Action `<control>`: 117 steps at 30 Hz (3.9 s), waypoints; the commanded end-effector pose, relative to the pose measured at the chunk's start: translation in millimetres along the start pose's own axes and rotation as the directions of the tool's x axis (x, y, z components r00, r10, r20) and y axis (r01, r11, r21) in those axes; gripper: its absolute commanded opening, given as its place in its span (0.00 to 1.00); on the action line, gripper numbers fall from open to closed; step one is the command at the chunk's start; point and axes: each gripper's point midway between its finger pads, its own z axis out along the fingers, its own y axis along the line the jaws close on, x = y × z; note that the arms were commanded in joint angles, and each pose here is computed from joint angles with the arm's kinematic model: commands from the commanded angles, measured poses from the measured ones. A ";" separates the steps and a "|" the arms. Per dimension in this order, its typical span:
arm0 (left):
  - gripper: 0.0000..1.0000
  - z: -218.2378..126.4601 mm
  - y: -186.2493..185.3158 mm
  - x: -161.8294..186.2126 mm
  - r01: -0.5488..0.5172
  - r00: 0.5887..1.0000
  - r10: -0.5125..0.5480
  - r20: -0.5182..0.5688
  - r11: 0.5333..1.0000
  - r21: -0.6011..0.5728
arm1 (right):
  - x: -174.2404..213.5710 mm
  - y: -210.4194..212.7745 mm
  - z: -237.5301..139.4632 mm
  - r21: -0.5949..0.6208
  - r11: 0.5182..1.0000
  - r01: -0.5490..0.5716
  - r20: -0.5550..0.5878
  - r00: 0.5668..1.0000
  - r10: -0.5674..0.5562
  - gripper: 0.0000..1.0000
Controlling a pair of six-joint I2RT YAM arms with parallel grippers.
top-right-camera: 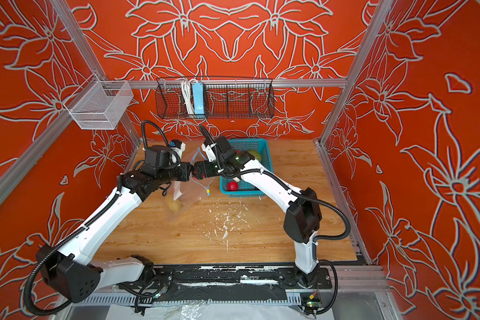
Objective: Place the food in the zip-top bag and seal the zipper
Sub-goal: 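Open the right gripper to drop the apple into the bag, then move the right gripper back over the basket while the left holds the bag, then lower the right gripper into the basket and grasp the mango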
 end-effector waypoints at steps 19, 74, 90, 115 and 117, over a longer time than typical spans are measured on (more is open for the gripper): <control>0.00 -12.7 -5.7 -8.6 -0.009 0.999 0.008 0.037 1.000 0.025 | -39.5 31.3 -71.4 -0.014 0.998 0.066 0.154 0.986 -0.063 0.98; 0.00 -12.9 -3.6 -4.4 -0.007 0.999 0.006 0.038 1.000 0.024 | -24.0 -205.9 -26.1 0.624 0.778 -0.076 -0.052 0.989 0.138 0.98; 0.00 -12.0 -3.2 -3.3 -0.010 0.999 0.010 0.034 1.000 0.022 | -6.4 -244.7 2.0 0.629 0.771 -0.100 -0.105 0.972 0.212 0.97; 0.00 -5.8 0.4 -0.8 -0.019 1.000 0.019 0.007 1.000 0.001 | -13.8 -282.2 37.5 0.627 0.769 -0.125 -0.092 0.968 0.232 0.75; 0.00 -5.1 0.2 -0.1 -0.018 1.000 0.018 0.002 1.000 0.002 | -14.6 -285.7 39.8 0.632 0.765 -0.126 -0.087 0.969 0.231 0.73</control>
